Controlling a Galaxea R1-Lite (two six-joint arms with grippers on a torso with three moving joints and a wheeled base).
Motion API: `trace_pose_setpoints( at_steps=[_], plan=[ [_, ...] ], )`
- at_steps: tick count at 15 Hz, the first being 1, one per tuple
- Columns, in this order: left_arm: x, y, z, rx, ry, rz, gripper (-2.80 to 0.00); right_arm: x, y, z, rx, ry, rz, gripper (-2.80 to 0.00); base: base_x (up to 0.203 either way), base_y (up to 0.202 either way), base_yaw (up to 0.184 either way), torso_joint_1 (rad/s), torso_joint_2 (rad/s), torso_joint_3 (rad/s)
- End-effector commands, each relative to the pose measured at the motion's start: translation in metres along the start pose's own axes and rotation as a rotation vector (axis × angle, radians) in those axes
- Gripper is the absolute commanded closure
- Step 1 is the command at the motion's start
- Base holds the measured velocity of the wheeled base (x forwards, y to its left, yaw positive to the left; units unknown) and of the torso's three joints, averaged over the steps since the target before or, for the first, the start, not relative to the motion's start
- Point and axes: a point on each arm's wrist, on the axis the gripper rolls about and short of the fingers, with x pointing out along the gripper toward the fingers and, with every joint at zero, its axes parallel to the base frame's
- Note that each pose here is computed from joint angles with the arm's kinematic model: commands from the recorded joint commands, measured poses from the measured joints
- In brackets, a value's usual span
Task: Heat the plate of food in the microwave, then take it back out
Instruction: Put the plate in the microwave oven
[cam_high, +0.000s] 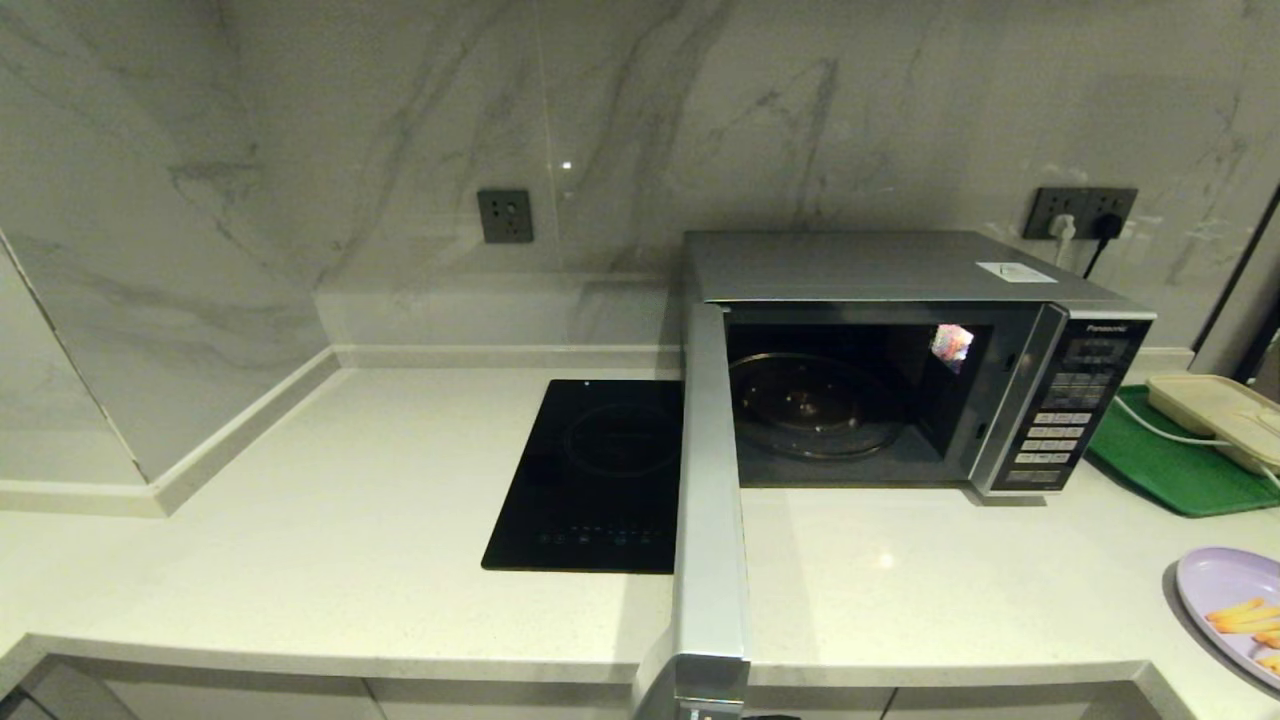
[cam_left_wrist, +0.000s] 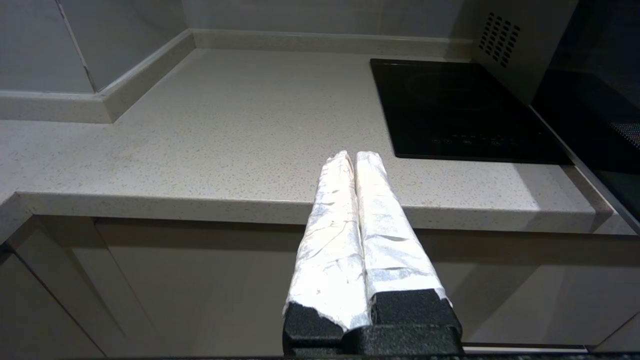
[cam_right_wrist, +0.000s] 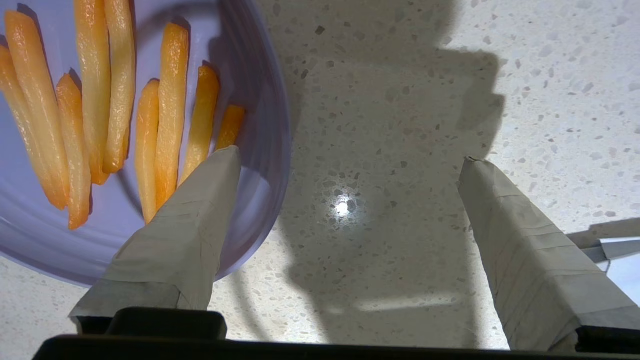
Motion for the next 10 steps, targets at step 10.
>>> trace_pose_setpoints(
  at_steps=[10],
  plan=[
    [0.0,0.0,0.0,-0.001,-0.001,0.0,0.0,0.0149,0.001,0.0036,0.002,0.027,-0.009,-2.8,0.0,0.0,0.0,0.0,0.0,0.0]
  ],
)
